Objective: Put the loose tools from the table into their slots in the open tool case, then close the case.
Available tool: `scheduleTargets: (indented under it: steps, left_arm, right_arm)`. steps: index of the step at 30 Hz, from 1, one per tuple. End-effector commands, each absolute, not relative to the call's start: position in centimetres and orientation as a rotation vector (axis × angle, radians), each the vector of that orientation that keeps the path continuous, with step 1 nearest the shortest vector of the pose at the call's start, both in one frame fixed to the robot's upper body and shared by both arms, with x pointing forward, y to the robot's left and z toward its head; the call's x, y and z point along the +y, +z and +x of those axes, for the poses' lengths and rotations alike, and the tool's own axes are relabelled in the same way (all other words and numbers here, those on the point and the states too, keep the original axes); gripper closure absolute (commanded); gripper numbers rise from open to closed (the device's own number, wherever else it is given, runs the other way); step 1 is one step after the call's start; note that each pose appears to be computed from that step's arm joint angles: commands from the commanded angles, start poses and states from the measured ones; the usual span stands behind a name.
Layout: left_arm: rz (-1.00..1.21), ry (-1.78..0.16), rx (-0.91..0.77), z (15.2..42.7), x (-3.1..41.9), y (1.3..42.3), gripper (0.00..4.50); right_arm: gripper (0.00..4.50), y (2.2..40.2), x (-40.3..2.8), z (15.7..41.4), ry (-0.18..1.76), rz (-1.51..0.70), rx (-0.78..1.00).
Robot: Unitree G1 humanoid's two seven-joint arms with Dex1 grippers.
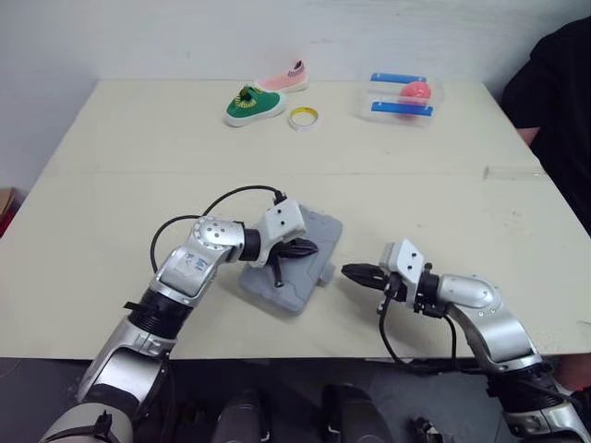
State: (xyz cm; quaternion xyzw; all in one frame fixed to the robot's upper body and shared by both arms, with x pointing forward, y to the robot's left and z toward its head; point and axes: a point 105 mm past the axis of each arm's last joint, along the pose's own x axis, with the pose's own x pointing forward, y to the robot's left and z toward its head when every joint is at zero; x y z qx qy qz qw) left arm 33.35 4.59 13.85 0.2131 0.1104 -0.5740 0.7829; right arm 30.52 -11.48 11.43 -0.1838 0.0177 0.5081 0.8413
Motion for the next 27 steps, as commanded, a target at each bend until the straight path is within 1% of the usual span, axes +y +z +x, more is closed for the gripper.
scheduleTargets:
  steps: [1, 5, 8, 10, 11, 16, 18, 24, 27]
  left_arm:
    - [0.412, -1.215, 0.392, 32.7, 5.7, 10.5, 4.50]
    - [0.394, -1.192, 0.408, 32.4, 6.5, 10.1, 4.50]
    - [0.401, -1.183, 0.419, 32.3, 7.0, 9.9, 4.50]
    - [0.399, -1.165, 0.421, 32.4, 7.3, 9.9, 4.50]
    - [0.398, -1.160, 0.422, 32.4, 7.4, 9.9, 4.50]
    - [0.397, -1.140, 0.445, 32.4, 8.0, 9.3, 4.50]
    - [0.398, -1.135, 0.454, 32.4, 8.1, 9.0, 4.50]
    - [0.393, -1.129, 0.466, 32.2, 8.2, 8.4, 4.50]
    - [0.392, -1.125, 0.488, 32.1, 8.6, 7.9, 4.50]
  right_arm:
    - [4.45, 11.5, -10.4, 30.4, 1.114, -0.406, 0.020]
    - [4.45, 11.0, -9.7, 30.6, 1.132, -0.423, 0.012]
    - [4.45, 10.3, -9.4, 30.6, 1.160, -0.512, 0.002]
    - [4.45, 11.1, -8.8, 30.9, 1.136, -0.415, -0.024]
    - [4.45, 11.3, -8.6, 30.9, 1.140, -0.400, -0.032]
    - [4.45, 10.9, -8.0, 31.7, 1.139, -0.408, -0.033]
    - [4.45, 10.3, -7.8, 32.0, 1.145, -0.430, 0.006]
    - [4.45, 9.9, -6.9, 31.6, 1.201, -0.425, 0.055]
    - [4.45, 10.4, -6.0, 31.7, 1.217, -0.418, 0.030]
